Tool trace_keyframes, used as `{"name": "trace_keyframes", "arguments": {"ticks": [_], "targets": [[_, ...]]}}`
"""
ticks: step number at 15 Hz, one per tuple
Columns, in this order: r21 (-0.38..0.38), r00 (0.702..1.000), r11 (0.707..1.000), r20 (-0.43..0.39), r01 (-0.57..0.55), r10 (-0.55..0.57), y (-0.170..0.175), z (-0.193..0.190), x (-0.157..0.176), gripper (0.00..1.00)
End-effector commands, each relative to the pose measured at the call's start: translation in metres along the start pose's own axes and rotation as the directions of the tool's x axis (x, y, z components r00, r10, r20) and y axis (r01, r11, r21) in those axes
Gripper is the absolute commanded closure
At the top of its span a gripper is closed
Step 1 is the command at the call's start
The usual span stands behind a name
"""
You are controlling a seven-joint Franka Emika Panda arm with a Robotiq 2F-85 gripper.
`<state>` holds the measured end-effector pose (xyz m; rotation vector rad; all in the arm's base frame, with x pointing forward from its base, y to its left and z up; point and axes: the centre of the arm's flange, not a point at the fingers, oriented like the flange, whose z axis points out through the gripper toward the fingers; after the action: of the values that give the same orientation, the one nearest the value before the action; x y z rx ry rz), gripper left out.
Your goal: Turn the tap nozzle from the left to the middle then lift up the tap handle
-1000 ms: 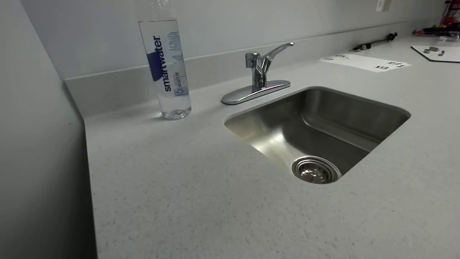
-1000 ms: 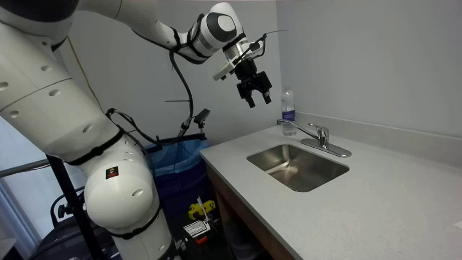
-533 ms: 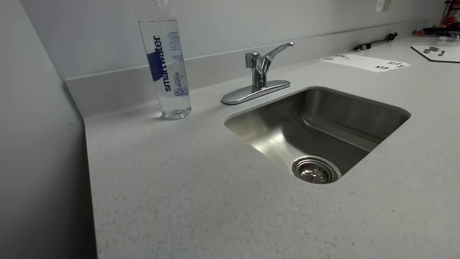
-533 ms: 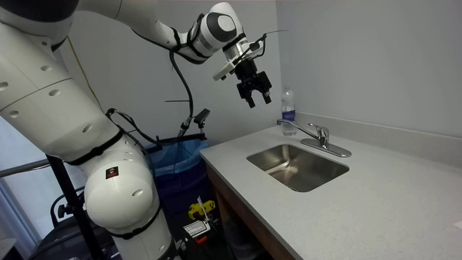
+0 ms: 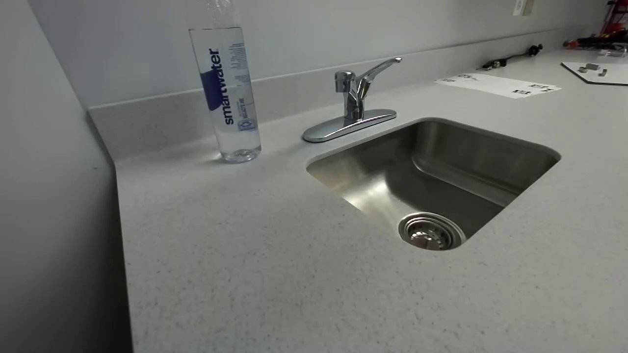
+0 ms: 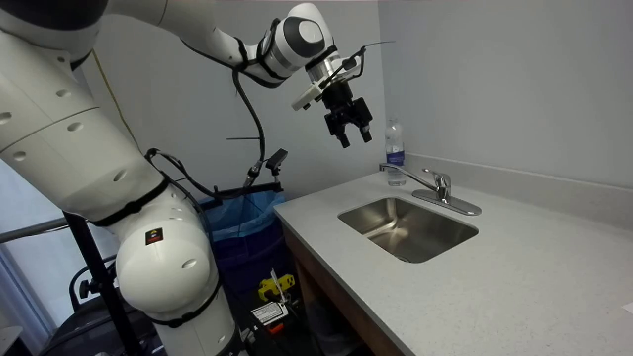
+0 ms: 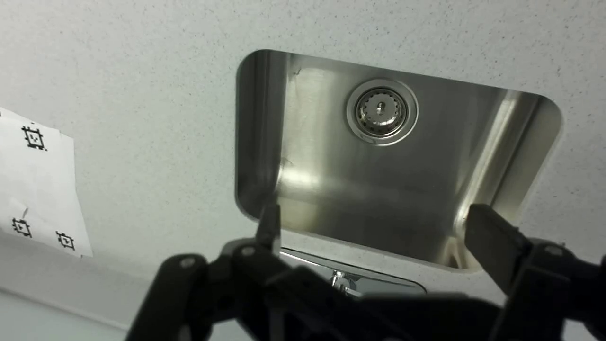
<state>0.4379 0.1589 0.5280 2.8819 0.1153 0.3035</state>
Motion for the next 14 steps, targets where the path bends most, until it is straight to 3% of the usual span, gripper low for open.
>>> {"name": "trace_keyframes", "arguments": {"ticks": [1, 6, 9, 10, 14], "targets": [[0.005, 1.000, 1.000, 0.026, 0.004, -0.004, 0.009, 0.009, 0.015, 0.00], [0.037, 0.996, 0.999, 0.082, -0.027, 0.024, 0.033, 0.044, 0.060, 0.00], [0.098, 0.995, 0.995, 0.100, -0.037, 0.027, 0.043, 0.064, 0.099, 0.00], [0.120, 0.995, 0.992, 0.094, -0.030, 0.019, 0.000, 0.081, 0.092, 0.00], [0.255, 0.998, 0.967, 0.046, 0.026, -0.039, -0.050, 0.106, 0.122, 0.00]]}}
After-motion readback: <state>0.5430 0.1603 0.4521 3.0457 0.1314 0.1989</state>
